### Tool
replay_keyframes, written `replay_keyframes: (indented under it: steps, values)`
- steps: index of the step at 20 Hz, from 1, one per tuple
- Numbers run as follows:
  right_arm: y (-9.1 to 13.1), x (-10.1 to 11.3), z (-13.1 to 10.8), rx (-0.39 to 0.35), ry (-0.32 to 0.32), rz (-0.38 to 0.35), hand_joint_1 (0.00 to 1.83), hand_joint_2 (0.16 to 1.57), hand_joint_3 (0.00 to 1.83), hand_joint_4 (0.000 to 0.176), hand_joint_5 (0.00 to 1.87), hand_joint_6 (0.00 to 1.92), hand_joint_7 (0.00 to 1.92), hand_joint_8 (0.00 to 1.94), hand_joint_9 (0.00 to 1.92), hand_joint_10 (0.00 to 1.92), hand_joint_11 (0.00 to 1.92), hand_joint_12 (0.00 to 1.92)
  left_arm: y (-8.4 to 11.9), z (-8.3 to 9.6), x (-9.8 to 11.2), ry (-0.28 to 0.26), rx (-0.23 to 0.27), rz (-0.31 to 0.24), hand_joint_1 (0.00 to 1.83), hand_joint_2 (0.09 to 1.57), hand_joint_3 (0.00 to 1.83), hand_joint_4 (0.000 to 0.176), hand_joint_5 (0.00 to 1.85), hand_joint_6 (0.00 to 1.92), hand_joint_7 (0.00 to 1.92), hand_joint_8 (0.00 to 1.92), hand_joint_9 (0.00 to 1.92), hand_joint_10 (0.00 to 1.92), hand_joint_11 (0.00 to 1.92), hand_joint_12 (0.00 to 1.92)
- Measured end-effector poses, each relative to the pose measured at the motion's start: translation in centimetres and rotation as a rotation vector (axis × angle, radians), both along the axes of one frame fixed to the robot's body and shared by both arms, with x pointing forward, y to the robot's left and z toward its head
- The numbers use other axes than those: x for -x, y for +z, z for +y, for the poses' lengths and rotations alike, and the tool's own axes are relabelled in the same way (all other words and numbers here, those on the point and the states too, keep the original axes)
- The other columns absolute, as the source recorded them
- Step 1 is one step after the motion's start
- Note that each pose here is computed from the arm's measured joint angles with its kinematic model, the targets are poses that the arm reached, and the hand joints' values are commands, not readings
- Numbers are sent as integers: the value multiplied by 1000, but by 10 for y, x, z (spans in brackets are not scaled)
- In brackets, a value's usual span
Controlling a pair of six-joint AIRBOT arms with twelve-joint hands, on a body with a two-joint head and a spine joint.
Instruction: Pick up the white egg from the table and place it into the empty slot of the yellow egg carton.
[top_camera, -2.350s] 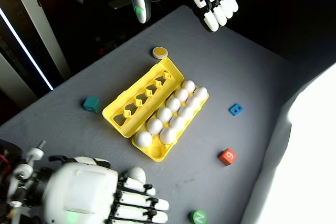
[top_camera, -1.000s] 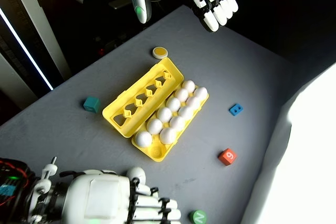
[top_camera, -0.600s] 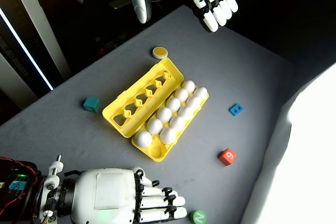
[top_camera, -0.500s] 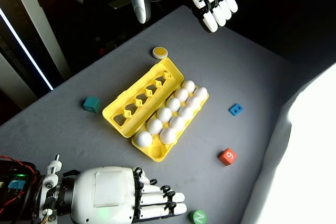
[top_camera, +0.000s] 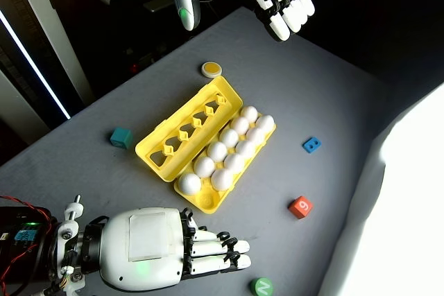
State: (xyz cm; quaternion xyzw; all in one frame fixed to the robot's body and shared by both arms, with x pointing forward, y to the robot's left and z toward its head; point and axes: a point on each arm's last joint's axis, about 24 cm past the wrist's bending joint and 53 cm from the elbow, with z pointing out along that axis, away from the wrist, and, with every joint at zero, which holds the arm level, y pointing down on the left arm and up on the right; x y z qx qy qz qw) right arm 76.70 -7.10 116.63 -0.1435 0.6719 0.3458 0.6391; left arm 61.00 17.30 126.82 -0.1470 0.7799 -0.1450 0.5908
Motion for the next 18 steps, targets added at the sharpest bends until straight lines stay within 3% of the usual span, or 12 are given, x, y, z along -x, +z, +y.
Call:
replay_keyframes:
  steps: [1, 3, 4, 7, 8, 9, 10, 11, 12, 15, 16, 18]
  values:
    - [0, 0, 2, -8, 2, 6, 1107, 982, 0, 176, 1313, 388, 535, 10, 136, 6, 0, 156, 0, 0, 0, -1, 1, 0, 0, 1188, 0, 0, 30, 9, 27, 10, 2, 1, 0, 0]
    - [0, 0, 2, -10, 3, 7, 1115, 987, 0, 147, 1299, 431, 380, 0, 109, 0, 0, 178, 0, 0, 0, 0, 0, 0, 0, 1190, 0, 0, 26, 6, 21, 6, 0, 0, 0, 0]
    - [0, 0, 2, -11, 3, 7, 1129, 998, 1, 76, 1266, 502, 311, 0, 111, 2, 0, 246, 0, 0, 0, 0, 0, 0, 0, 1198, 4, 0, 39, 10, 51, 17, 20, 8, 0, 0]
    - [2, 1, 0, -21, 3, 17, 1124, 1003, 1, 79, 1248, 534, 322, 1, 106, 0, 0, 172, 0, 0, 0, -1, 0, 0, 0, 1195, 2, 0, 45, 11, 51, 14, 14, 5, 0, 0]
    - [7, 1, -3, -26, 0, 20, 1120, 1003, 0, 94, 1244, 543, 304, 0, 91, 0, 0, 83, 0, 0, 0, 1, 0, 0, 0, 1194, 1, 0, 44, 9, 40, 8, 8, 1, 0, 0]
    - [15, 1, -5, -35, -1, 10, 1121, 1005, 0, 89, 1238, 554, 294, 0, 74, 0, 0, 26, 0, 0, 0, 0, 0, 0, 0, 1190, 0, 0, 44, 8, 35, 5, 1, 0, 0, 0]
    - [25, 1, -8, -50, -4, -4, 1115, 1005, 0, 111, 1238, 556, 292, 0, 64, 2, 0, 16, 0, 0, 0, 0, 0, 0, 0, 1195, 2, 0, 45, 8, 39, 7, 8, 3, 0, 0]
    - [30, 0, -9, -60, -7, -9, 1115, 1005, 0, 111, 1238, 556, 292, 0, 64, 2, 0, 16, 0, 0, 0, 0, 0, 0, 0, 1195, 2, 0, 45, 8, 39, 7, 8, 3, 0, 0]
    - [39, -1, -9, -82, -12, -10, 1102, 1008, 0, 145, 1221, 586, 290, 0, 70, 4, 0, 21, 0, 0, 0, 0, 0, 0, 0, 1193, 1, 0, 46, 7, 39, 5, 5, 2, 0, 0]
    - [50, -6, 1, -87, -15, -12, 1115, 1004, 0, 110, 1240, 551, 324, 4, 82, 8, 10, 10, 0, 0, 0, 1, 0, 0, 0, 1192, 0, 0, 39, 3, 24, 0, 0, 0, 0, 0]
    - [56, -6, 7, -85, -10, -23, 1127, 999, 0, 79, 1259, 519, 339, 3, 105, 10, 20, 22, 0, 0, 0, 1, 0, -1, 0, 1190, 0, 0, 39, 3, 23, 1, 0, 0, 0, 0]
    - [68, -6, 22, -78, 11, -43, 1125, 1007, 2, 70, 1234, 560, 354, 1, 108, 4, 6, 40, 0, 0, 0, 0, 0, -1, 0, 1191, 0, 0, 31, 0, 21, 0, 0, 0, 0, 0]
